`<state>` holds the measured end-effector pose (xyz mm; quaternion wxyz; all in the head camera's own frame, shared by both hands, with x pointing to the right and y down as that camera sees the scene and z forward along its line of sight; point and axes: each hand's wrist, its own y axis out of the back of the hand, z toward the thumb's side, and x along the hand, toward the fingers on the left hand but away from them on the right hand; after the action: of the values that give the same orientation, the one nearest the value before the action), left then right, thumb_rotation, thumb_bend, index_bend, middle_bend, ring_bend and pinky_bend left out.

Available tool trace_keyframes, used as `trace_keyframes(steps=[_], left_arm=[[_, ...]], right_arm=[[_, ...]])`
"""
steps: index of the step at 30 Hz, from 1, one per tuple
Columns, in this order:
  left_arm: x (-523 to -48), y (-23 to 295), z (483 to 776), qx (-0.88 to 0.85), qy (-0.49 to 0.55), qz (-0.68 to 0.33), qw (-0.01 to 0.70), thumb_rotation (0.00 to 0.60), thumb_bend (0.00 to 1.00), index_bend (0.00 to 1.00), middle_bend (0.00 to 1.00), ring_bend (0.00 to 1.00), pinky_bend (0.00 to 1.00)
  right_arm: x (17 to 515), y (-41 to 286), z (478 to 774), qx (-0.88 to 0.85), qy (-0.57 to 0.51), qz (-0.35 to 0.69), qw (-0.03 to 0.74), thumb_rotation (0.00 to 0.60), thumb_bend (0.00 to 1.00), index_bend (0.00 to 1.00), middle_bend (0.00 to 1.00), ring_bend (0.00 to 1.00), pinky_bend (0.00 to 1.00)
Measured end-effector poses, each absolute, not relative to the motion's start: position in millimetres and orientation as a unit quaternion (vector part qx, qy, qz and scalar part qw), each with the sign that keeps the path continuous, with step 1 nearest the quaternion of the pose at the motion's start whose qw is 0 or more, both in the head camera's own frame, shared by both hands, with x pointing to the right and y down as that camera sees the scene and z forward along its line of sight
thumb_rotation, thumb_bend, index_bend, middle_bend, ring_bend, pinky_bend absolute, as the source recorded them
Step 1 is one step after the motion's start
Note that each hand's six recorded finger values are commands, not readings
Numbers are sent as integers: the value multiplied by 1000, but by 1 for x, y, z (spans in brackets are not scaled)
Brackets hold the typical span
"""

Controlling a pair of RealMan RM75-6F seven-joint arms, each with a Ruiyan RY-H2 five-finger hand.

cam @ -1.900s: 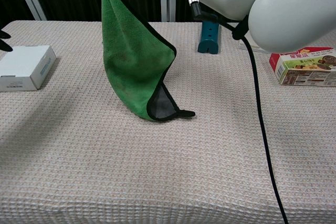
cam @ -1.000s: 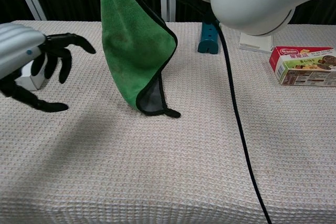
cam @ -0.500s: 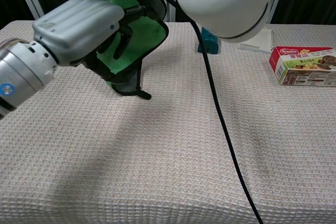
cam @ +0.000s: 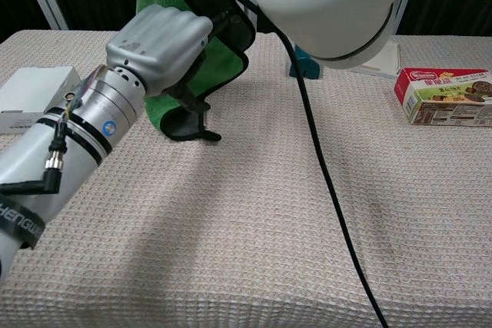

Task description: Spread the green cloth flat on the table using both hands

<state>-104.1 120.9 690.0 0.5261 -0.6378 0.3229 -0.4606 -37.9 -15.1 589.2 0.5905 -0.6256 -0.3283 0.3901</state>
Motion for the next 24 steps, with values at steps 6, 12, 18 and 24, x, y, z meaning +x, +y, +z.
trace_keyframes(steps=[6,12,18,24], left_arm=[[-108,116,703,-607,294,-525,519,600,175,96,858,920,887],[-116,113,712,-592,291,-566,495,600,212,238,861,928,887],[-120,112,713,-604,324,-539,490,600,258,375,870,933,887],[-132,116,718,-601,320,-532,504,600,261,451,869,932,886]], right_arm=[[-36,-14,591,-634,-329,388,582,600,545,752,303,6,0],[-29,-15,593,-638,-332,391,574,600,545,752,302,6,0],[-22,-16,598,-644,-333,396,564,600,545,752,302,6,0],[-11,-21,596,-643,-343,401,556,600,546,752,302,6,0]])
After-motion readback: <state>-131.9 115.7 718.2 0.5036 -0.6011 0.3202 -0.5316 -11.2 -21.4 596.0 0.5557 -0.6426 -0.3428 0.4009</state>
